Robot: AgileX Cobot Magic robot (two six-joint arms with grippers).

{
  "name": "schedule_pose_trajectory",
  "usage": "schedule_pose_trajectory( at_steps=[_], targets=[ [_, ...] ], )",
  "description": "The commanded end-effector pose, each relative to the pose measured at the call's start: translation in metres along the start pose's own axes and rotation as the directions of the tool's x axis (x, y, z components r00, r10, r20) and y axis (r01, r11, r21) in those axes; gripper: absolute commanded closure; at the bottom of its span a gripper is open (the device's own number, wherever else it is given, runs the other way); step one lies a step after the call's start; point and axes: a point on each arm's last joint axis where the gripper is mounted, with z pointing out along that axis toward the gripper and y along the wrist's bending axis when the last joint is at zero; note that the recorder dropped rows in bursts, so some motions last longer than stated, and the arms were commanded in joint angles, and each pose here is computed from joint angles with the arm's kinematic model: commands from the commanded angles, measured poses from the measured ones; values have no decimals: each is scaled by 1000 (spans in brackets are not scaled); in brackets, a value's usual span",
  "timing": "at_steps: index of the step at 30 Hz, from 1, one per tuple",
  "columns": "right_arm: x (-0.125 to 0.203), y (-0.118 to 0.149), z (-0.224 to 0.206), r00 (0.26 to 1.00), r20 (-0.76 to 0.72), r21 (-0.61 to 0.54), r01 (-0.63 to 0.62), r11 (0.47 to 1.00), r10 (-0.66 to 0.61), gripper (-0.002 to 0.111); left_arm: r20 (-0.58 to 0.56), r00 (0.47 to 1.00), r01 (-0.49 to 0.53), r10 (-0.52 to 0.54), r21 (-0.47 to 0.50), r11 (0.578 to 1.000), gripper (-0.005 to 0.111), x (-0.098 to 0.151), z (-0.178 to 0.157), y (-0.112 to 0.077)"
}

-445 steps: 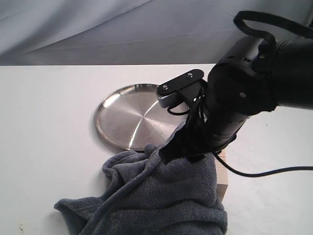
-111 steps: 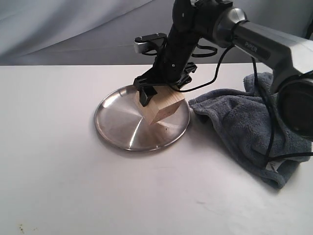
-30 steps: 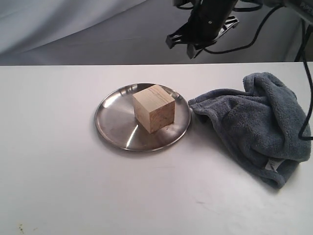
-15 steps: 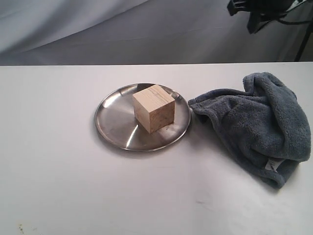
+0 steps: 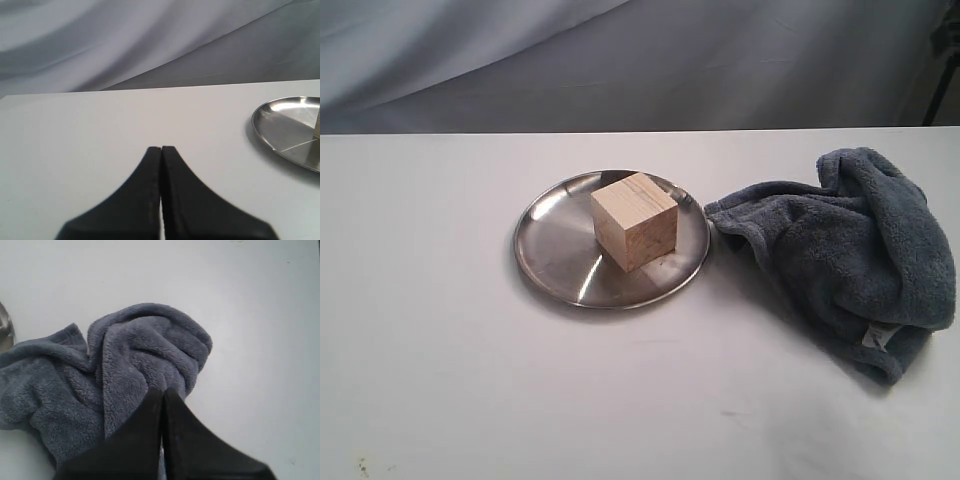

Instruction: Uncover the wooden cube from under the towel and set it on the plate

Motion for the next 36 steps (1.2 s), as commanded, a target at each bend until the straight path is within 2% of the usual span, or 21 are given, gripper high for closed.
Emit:
schedule_pose_trajectory(
  at_steps=[1, 4, 9, 14, 18, 21, 24, 26, 30, 33, 36],
  targets=[
    [26, -4, -20, 997, 81, 24, 3, 1000, -5, 108, 0, 1000, 7, -7, 0, 1000, 107, 1, 0, 0],
    [46, -2, -28, 995, 98, 26, 19, 999, -21, 108, 0, 1000, 7, -7, 0, 1000, 107, 1, 0, 0],
    [76, 6, -56, 977, 215, 7, -9, 1000, 8, 108, 0, 1000, 7, -7, 0, 1000, 107, 1, 0, 0],
    [134, 18, -102, 939, 337, -53, -48, 997, 63, 108, 0, 1000, 7, -7, 0, 1000, 107, 1, 0, 0],
    [182, 26, -121, 895, 437, -75, -59, 995, 86, 108, 0, 1000, 7, -7, 0, 1000, 107, 1, 0, 0],
    [219, 30, -119, 880, 467, -82, -59, 995, 91, 108, 0, 1000, 7, -7, 0, 1000, 107, 1, 0, 0],
    [238, 35, -115, 870, 475, -131, -78, 988, 132, 108, 0, 1000, 7, -7, 0, 1000, 107, 1, 0, 0],
    [248, 41, -114, 856, 484, -205, -93, 974, 184, 108, 0, 1000, 7, -7, 0, 1000, 107, 1, 0, 0],
    [261, 52, -133, 786, 595, -278, 7, 961, 166, 108, 0, 1000, 7, -7, 0, 1000, 107, 1, 0, 0],
    [274, 53, -147, 720, 686, -216, 66, 974, 103, 108, 0, 1000, 7, -7, 0, 1000, 107, 1, 0, 0],
    [286, 43, -152, 681, 729, 4, 103, 995, -74, 108, 0, 1000, 7, -7, 0, 1000, 107, 1, 0, 0]
  ],
)
